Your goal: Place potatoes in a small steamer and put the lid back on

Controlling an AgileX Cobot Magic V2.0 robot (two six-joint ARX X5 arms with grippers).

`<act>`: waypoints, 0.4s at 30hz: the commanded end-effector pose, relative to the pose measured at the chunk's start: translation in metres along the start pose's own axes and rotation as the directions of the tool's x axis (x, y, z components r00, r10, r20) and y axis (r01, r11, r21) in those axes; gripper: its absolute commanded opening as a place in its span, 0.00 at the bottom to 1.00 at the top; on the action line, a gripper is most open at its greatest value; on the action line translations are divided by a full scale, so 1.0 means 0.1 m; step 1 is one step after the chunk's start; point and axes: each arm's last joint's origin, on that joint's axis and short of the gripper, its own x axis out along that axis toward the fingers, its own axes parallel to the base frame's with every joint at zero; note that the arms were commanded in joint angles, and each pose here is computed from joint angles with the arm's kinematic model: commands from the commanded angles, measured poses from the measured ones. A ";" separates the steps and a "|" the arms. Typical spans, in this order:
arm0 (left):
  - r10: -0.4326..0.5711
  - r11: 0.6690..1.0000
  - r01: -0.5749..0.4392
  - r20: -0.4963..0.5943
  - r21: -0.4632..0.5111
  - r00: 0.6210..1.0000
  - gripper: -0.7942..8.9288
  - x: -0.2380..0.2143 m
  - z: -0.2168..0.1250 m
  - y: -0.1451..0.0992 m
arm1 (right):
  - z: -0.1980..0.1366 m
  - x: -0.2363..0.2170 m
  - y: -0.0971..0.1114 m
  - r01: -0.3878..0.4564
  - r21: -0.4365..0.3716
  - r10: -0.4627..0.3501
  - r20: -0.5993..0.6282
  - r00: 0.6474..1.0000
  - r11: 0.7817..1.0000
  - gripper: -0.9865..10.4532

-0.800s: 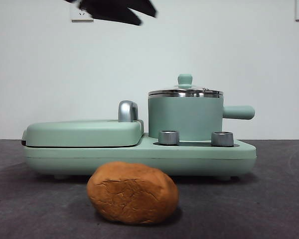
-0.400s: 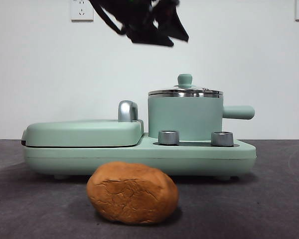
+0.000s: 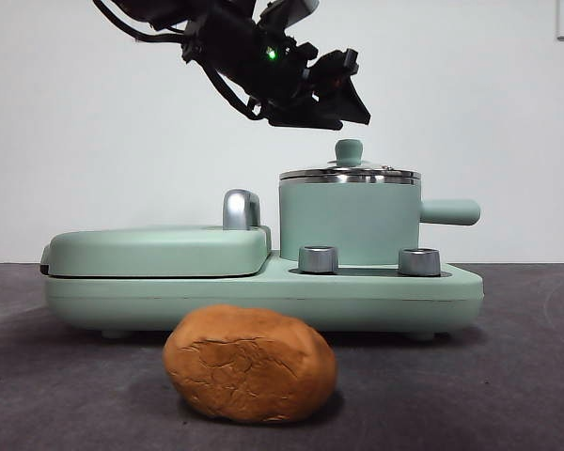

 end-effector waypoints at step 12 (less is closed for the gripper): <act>-0.014 1.000 0.013 -0.061 -0.024 0.998 0.34 0.19 -0.21 0.01 | 0.05 -0.01 -0.01 0.005 -0.011 -0.005 0.017 1.000 1.000 0.32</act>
